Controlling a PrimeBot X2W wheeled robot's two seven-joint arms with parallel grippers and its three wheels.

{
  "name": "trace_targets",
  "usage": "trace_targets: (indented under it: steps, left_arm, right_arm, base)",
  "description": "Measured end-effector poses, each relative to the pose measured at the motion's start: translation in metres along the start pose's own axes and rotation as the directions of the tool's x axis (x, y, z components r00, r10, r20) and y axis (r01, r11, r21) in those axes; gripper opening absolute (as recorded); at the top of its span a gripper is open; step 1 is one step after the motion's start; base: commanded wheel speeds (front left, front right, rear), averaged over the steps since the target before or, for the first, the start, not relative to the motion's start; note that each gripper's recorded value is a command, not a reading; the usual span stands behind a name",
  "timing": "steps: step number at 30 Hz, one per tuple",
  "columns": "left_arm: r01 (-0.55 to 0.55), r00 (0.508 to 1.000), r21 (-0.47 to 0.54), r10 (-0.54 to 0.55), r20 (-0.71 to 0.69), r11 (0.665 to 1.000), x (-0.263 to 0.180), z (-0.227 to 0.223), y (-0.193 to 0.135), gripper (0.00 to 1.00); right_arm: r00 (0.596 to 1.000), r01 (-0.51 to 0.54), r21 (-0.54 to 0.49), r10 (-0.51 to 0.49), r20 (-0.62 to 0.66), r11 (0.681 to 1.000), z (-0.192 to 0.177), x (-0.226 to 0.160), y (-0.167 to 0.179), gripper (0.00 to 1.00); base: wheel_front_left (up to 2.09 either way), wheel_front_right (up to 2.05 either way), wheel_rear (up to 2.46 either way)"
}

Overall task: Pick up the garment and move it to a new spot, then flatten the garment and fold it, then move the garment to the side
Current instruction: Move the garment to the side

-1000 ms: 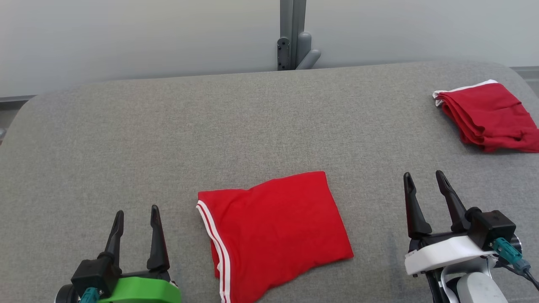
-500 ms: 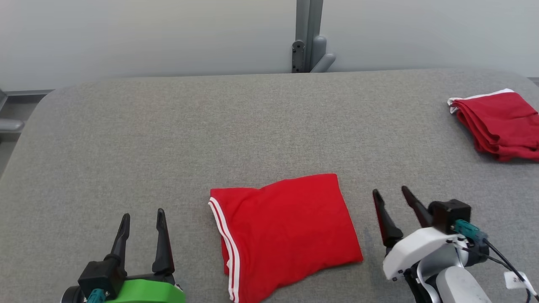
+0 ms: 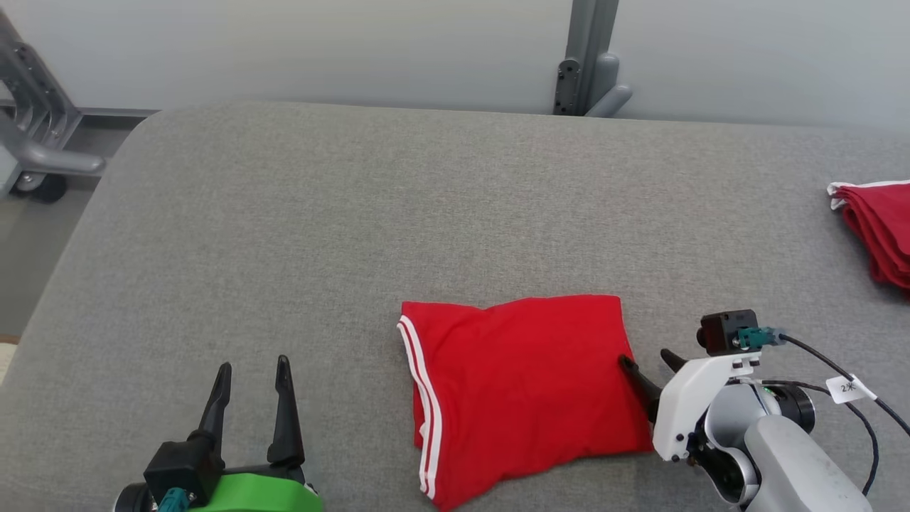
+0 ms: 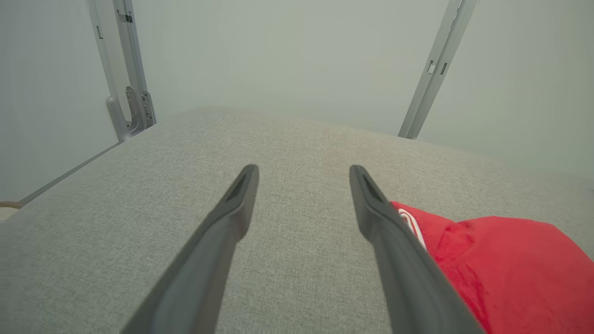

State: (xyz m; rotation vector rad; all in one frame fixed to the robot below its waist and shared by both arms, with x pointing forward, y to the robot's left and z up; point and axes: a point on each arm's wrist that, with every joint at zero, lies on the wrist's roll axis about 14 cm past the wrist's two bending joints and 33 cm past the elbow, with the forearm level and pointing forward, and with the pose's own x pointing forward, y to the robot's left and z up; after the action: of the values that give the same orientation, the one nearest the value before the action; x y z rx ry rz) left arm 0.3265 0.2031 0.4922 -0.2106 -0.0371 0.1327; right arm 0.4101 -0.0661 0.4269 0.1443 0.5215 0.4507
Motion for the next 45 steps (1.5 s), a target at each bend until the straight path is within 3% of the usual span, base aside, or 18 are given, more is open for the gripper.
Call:
trace_targets:
  steps: [11, 13, 15, 16, 17, 27, 36, 45]
  left_arm:
    - [-0.062, 0.998, 0.009, 0.062, -0.014, 0.998, -0.008, -0.003, 0.018, 1.00]
    - [-0.068, 0.998, 0.011, 0.068, -0.018, 0.998, -0.007, -0.004, 0.020, 1.00]
    - [-0.068, 0.997, 0.012, 0.068, -0.019, 0.998, -0.006, -0.005, 0.020, 1.00]
    - [-0.068, 0.997, 0.012, 0.068, -0.020, 0.998, -0.006, -0.005, 0.020, 1.00]
    - [-0.068, 0.997, 0.013, 0.068, -0.021, 0.998, -0.005, -0.005, 0.020, 1.00]
    - [-0.018, 0.999, 0.010, 0.018, -0.027, 1.000, 0.007, -0.008, 0.004, 1.00]
    - [0.132, 0.991, -0.003, -0.132, -0.032, 0.991, 0.034, -0.013, -0.044, 1.00]
    - [0.341, 0.939, -0.010, -0.341, -0.044, 0.940, 0.066, -0.026, -0.115, 1.00]
  right_arm:
    - [0.986, -0.069, 0.080, 0.081, -0.145, 0.994, -0.024, 0.024, 0.014, 1.00]
    - [0.982, -0.083, 0.099, 0.099, -0.159, 0.992, -0.024, 0.030, 0.018, 0.55]
    - [0.981, -0.090, 0.108, 0.107, -0.164, 0.990, -0.023, 0.032, 0.019, 0.28]
    - [0.980, -0.094, 0.110, 0.111, -0.166, 0.989, -0.023, 0.033, 0.019, 0.10]
    - [0.979, -0.098, 0.112, 0.116, -0.167, 0.989, -0.022, 0.034, 0.020, 0.00]
    - [0.991, -0.085, 0.079, 0.092, -0.093, 0.993, 0.001, 0.032, 0.000, 0.00]
    - [0.997, 0.071, 0.060, -0.071, -0.008, 0.996, 0.031, 0.005, -0.072, 0.00]
    - [0.965, 0.244, 0.094, -0.251, 0.076, 0.965, 0.051, -0.044, -0.139, 0.00]
  base:
    - [0.00, 0.00, 0.00]
    - [0.00, 0.00, 0.00]
    - [0.00, 0.00, 0.00]
    - [0.00, 0.00, 0.00]
    - [0.00, 0.00, 0.00]
    - [0.00, 0.00, 0.00]
    - [0.00, 0.00, 0.00]
    - [0.00, 0.00, 0.00]
